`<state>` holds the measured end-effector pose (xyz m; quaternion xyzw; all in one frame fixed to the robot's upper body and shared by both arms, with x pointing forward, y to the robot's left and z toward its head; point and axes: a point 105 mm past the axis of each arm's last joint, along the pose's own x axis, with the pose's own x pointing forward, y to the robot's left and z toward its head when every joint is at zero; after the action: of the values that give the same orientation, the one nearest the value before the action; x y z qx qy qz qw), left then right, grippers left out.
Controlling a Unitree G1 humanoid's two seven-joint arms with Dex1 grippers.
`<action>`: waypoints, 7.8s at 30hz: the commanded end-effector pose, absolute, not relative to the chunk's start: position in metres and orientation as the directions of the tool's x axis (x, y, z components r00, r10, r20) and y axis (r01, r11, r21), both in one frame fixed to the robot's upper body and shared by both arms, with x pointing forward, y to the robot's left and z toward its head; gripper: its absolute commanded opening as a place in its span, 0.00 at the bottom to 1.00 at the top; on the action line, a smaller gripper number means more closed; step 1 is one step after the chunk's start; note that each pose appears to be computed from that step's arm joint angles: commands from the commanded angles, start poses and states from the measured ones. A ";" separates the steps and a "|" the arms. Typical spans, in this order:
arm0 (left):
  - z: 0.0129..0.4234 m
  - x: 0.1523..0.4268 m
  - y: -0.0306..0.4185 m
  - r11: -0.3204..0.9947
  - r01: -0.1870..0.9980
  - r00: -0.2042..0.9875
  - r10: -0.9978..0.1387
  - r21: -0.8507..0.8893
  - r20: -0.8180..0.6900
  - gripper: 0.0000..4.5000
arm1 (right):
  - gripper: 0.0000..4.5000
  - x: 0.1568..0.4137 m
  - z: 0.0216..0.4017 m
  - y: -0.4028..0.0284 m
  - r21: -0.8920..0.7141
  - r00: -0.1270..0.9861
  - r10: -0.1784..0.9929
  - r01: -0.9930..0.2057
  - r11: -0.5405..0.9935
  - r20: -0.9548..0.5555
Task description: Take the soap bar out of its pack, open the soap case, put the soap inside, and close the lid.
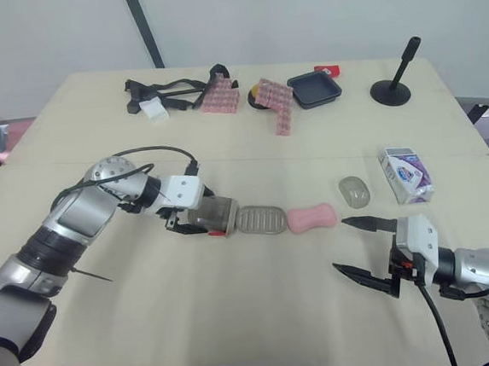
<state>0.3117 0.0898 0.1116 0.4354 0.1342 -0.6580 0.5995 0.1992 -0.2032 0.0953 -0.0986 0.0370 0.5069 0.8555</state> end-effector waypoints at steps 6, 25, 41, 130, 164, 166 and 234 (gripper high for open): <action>0.110 0.315 0.100 -0.233 0.908 0.111 -0.668 0.349 -0.736 0.99 | 1.00 0.199 0.100 -0.204 -0.163 0.480 0.861 -0.875 0.456 -0.169; 0.171 0.291 0.098 -0.137 0.954 -0.015 -0.912 0.268 -0.410 1.00 | 1.00 0.205 0.114 -0.200 -0.187 0.453 0.869 -0.888 0.420 -0.198; 0.130 0.231 0.148 0.192 0.973 0.210 -0.965 0.125 -0.157 1.00 | 1.00 0.240 0.138 -0.178 -0.228 0.285 0.804 -0.955 0.190 -0.522; 0.135 0.233 0.131 0.326 0.921 0.339 -0.940 0.215 -0.027 1.00 | 0.37 0.285 0.128 -0.039 -0.184 0.223 0.727 -0.974 0.134 -0.650; 0.142 0.232 0.120 0.331 0.918 0.342 -0.939 0.217 -0.017 1.00 | 0.95 0.288 0.122 -0.030 -0.147 0.214 0.736 -0.977 0.156 -0.642; 0.141 0.232 0.119 0.330 0.919 0.342 -0.940 0.217 -0.017 1.00 | 0.99 0.288 0.123 -0.032 -0.146 0.213 0.735 -0.977 0.155 -0.643; 0.096 0.326 0.123 -0.187 0.927 0.033 -0.824 0.326 -0.566 1.00 | 0.99 0.188 0.077 -0.185 -0.152 0.611 0.777 -0.791 0.592 -0.151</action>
<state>0.3235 0.1190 0.0915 0.3383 0.0834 -0.6989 0.6246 0.1881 -0.1853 0.0729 -0.0953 0.0450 0.4347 0.8944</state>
